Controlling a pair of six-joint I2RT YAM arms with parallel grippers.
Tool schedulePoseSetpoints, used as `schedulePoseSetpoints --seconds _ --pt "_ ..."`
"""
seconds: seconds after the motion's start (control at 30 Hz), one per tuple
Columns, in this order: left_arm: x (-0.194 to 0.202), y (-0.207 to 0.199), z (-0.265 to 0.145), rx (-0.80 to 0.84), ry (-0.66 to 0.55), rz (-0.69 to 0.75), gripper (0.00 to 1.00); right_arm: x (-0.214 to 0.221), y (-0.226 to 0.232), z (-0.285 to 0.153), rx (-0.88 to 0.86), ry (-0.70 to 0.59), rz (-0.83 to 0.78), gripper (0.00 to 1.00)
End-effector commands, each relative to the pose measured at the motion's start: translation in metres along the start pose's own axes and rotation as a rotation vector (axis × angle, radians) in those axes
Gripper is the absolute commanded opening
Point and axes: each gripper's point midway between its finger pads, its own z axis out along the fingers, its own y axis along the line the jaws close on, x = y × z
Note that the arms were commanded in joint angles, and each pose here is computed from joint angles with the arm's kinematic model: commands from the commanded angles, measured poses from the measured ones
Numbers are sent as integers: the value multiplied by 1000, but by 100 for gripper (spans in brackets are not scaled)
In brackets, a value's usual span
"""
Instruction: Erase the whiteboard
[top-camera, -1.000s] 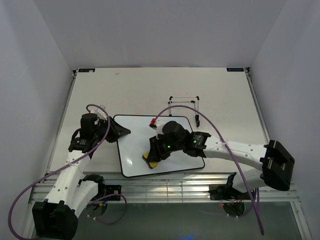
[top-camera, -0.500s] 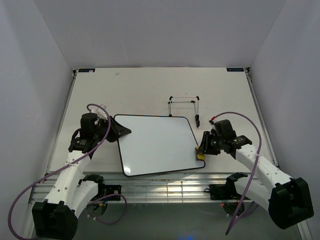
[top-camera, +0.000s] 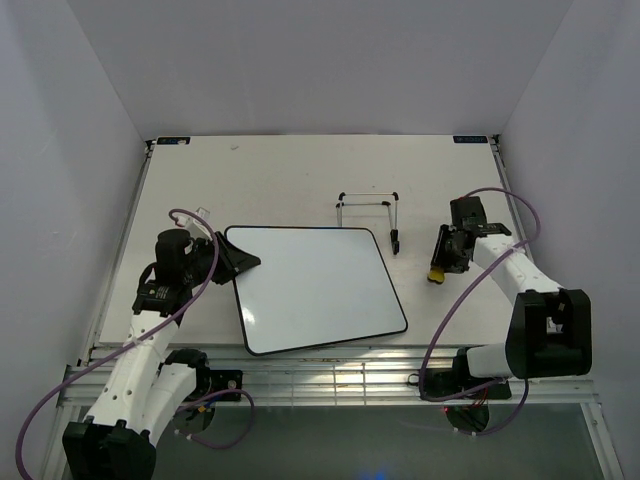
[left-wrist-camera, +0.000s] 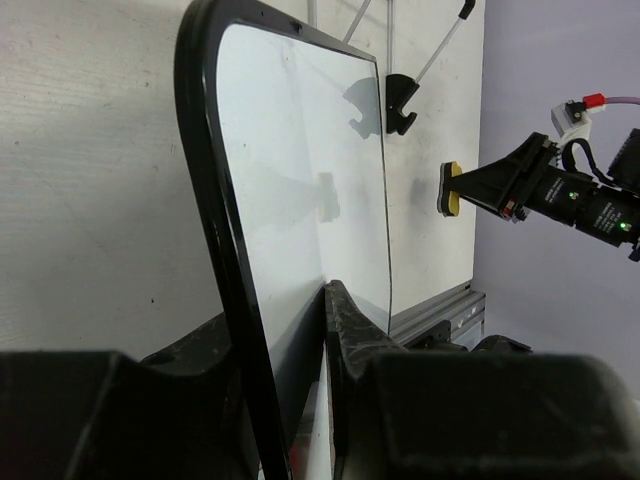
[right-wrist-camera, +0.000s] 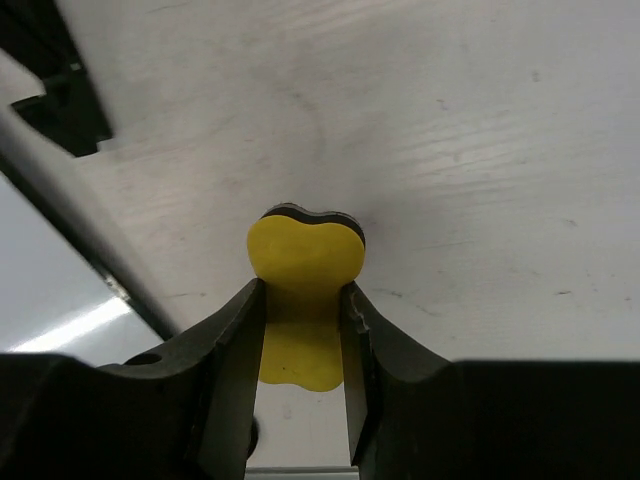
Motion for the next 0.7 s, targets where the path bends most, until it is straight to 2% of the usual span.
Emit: schedulePoseSetpoints --seconds 0.0,0.1,0.43,0.47,0.67 --pt "-29 27 0 -125 -142 221 0 -24 -31 4 118 -44 16 28" --pt "-29 25 -1 -118 -146 224 0 -19 -45 10 132 -24 41 38" --pt "-29 21 -2 -100 -146 223 0 -14 -41 15 87 -16 42 54" --pt "-28 20 -1 -95 -139 219 0 -12 -41 16 88 -13 44 58" --pt "-17 -10 -3 59 -78 214 0 -10 -33 7 36 -31 51 62"
